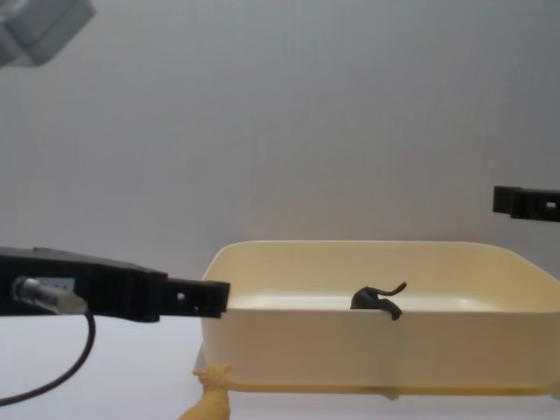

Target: Pick up the toy alternately with two hands and place it into the central storage box.

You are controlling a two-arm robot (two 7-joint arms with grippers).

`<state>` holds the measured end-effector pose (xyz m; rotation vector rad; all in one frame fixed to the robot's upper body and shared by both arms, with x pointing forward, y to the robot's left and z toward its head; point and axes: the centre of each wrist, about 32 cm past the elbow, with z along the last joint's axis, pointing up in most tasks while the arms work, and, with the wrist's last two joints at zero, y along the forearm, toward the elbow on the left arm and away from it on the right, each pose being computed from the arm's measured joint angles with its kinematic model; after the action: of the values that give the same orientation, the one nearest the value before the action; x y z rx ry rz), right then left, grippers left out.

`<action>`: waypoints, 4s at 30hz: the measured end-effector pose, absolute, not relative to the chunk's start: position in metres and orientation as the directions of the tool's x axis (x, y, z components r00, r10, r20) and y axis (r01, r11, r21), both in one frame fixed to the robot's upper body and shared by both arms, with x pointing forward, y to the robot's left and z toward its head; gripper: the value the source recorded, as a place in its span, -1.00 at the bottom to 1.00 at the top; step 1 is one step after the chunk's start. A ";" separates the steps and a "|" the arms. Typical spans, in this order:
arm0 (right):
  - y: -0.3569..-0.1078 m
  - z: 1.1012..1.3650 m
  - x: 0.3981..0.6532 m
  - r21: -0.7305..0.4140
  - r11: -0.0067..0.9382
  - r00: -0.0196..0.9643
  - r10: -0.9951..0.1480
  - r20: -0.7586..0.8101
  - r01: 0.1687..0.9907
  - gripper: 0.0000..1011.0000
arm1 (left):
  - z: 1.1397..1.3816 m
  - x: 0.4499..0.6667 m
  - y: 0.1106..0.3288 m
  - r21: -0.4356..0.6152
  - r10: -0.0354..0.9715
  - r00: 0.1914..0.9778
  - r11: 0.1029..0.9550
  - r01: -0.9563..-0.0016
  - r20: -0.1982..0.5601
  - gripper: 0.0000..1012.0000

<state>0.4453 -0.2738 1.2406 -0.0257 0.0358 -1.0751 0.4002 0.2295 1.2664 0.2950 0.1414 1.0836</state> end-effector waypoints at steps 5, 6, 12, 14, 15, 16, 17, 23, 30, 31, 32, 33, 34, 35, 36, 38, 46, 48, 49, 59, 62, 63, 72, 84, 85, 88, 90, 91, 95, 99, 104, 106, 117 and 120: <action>-0.274 1.241 0.445 -0.038 0.476 0.476 -0.880 -0.017 0.879 0.98 | 1.271 0.404 0.229 0.339 0.855 0.516 0.472 -0.814 0.051 0.98; -0.274 1.241 0.445 -0.038 0.476 0.476 -0.880 -0.017 0.879 0.98 | 1.272 0.406 0.229 0.352 0.845 0.533 0.483 -0.802 0.055 0.98; -0.274 1.241 0.445 -0.038 0.476 0.476 -0.879 -0.017 0.879 0.98 | 1.274 0.412 0.228 0.396 0.820 0.570 0.505 -0.767 0.058 0.98; -0.274 1.241 0.445 -0.039 0.476 0.476 -0.879 -0.017 0.878 0.98 | 1.274 0.413 0.228 0.406 0.816 0.575 0.508 -0.760 0.055 0.98; -0.274 1.241 0.445 -0.039 0.476 0.476 -0.879 -0.017 0.878 0.98 | 1.273 0.414 0.227 0.411 0.815 0.577 0.508 -0.757 0.054 0.98; -0.274 1.241 0.445 -0.038 0.476 0.476 -0.879 -0.017 0.878 0.98 | 1.273 0.414 0.227 0.416 0.815 0.578 0.508 -0.754 0.052 0.98; -0.274 1.241 0.445 -0.039 0.476 0.476 -0.879 -0.017 0.878 0.98 | 1.273 0.415 0.227 0.426 0.814 0.579 0.507 -0.749 0.049 0.98; -0.274 1.241 0.445 -0.039 0.476 0.476 -0.879 -0.017 0.878 0.98 | 1.270 0.417 0.226 0.456 0.820 0.572 0.500 -0.737 0.026 0.98; -0.274 1.241 0.445 -0.039 0.476 0.476 -0.879 -0.017 0.878 0.98 | 1.265 0.419 0.226 0.483 0.832 0.555 0.488 -0.727 -0.006 0.98; -0.274 1.241 0.445 -0.039 0.476 0.476 -0.879 -0.017 0.878 0.98 | 1.264 0.420 0.226 0.486 0.833 0.553 0.487 -0.726 -0.009 0.98; -0.274 1.241 0.445 -0.039 0.476 0.476 -0.879 -0.017 0.878 0.98 | 1.264 0.420 0.226 0.488 0.834 0.552 0.487 -0.725 -0.012 0.98; -0.274 1.241 0.445 -0.039 0.476 0.476 -0.879 -0.017 0.878 0.98 | 1.262 0.421 0.227 0.493 0.836 0.549 0.486 -0.722 -0.019 0.98; -0.274 1.241 0.445 -0.039 0.476 0.476 -0.879 -0.017 0.878 0.98 | 1.261 0.422 0.227 0.496 0.837 0.547 0.485 -0.720 -0.024 0.98; -0.274 1.241 0.445 -0.038 0.476 0.476 -0.879 -0.017 0.879 0.98 | 1.261 0.422 0.227 0.498 0.838 0.546 0.485 -0.719 -0.027 0.98; -0.274 1.241 0.445 -0.039 0.476 0.476 -0.879 -0.017 0.878 0.98 | 1.260 0.423 0.227 0.500 0.839 0.544 0.483 -0.719 -0.029 0.98; -0.274 1.241 0.445 -0.039 0.476 0.476 -0.879 -0.017 0.878 0.98 | 1.259 0.425 0.228 0.503 0.839 0.544 0.485 -0.715 -0.036 0.98; -0.274 1.241 0.445 -0.039 0.476 0.476 -0.879 -0.017 0.879 0.98 | 1.254 0.433 0.230 0.520 0.835 0.547 0.494 -0.696 -0.061 0.98; -0.274 1.241 0.445 -0.039 0.476 0.476 -0.879 -0.017 0.878 0.98 | 1.253 0.434 0.230 0.524 0.834 0.549 0.497 -0.692 -0.065 0.98; -0.274 1.241 0.445 -0.039 0.476 0.476 -0.879 -0.017 0.878 0.98 | 1.253 0.435 0.231 0.528 0.833 0.550 0.498 -0.688 -0.069 0.98; -0.274 1.241 0.445 -0.039 0.476 0.476 -0.879 -0.017 0.878 0.98 | 1.247 0.443 0.234 0.558 0.824 0.560 0.507 -0.657 -0.088 0.98; -0.274 1.241 0.445 -0.039 0.476 0.476 -0.879 -0.017 0.879 0.98 | 1.246 0.444 0.234 0.565 0.822 0.562 0.508 -0.650 -0.092 0.92; -0.274 1.241 0.445 -0.039 0.476 0.476 -0.879 -0.017 0.878 0.98 | 1.246 0.445 0.235 0.568 0.821 0.563 0.509 -0.647 -0.093 0.86; -0.274 1.241 0.445 -0.039 0.476 0.476 -0.879 -0.017 0.878 0.98 | 1.244 0.447 0.236 0.577 0.817 0.568 0.512 -0.636 -0.100 0.38; -0.274 1.241 0.445 -0.039 0.476 0.476 -0.879 -0.017 0.878 0.98 | 1.243 0.448 0.236 0.582 0.816 0.570 0.513 -0.631 -0.101 -0.31; -0.274 1.241 0.445 -0.039 0.476 0.476 -0.879 -0.017 0.878 0.98 | 1.243 0.449 0.236 0.582 0.816 0.570 0.512 -0.632 -0.099 -0.31; -0.274 1.241 0.445 -0.039 0.476 0.476 -0.879 -0.017 0.878 0.98 | 1.244 0.449 0.236 0.580 0.818 0.567 0.507 -0.637 -0.093 -0.31; -0.274 1.241 0.445 -0.039 0.476 0.476 -0.879 -0.017 0.879 0.98 | 1.246 0.449 0.236 0.574 0.824 0.561 0.499 -0.649 -0.083 -0.31; -0.274 1.241 0.445 -0.038 0.476 0.476 -0.879 -0.017 0.879 0.98 | 1.247 0.449 0.236 0.571 0.826 0.558 0.496 -0.654 -0.079 -0.31; -0.274 1.241 0.445 -0.039 0.476 0.476 -0.879 -0.017 0.879 0.98 | 1.252 0.450 0.235 0.549 0.838 0.542 0.480 -0.684 -0.058 -0.31; -0.274 1.241 0.445 -0.039 0.476 0.476 -0.879 -0.017 0.879 0.98 | 1.260 0.452 0.234 0.512 0.854 0.520 0.461 -0.725 -0.032 -0.31; -0.274 1.241 0.445 -0.038 0.476 0.476 -0.879 -0.017 0.879 0.98 | 1.272 0.455 0.232 0.464 0.865 0.502 0.448 -0.764 -0.008 -0.31; -0.274 1.241 0.445 -0.039 0.476 0.476 -0.879 -0.017 0.879 0.98 | 1.278 0.458 0.231 0.438 0.867 0.498 0.447 -0.780 0.002 -0.31; -0.274 1.241 0.445 -0.038 0.476 0.476 -0.879 -0.017 0.879 0.98 | 1.307 0.485 0.227 0.300 0.860 0.508 0.474 -0.828 0.042 -0.31; -0.274 1.241 0.445 -0.039 0.476 0.476 -0.879 -0.017 0.879 0.98 | 1.313 0.496 0.226 0.270 0.853 0.519 0.490 -0.829 0.047 -0.31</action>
<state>0.4451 -0.2738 1.2407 -0.0257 0.0358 -1.0743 0.4956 0.2257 1.3127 0.2731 0.0969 1.0236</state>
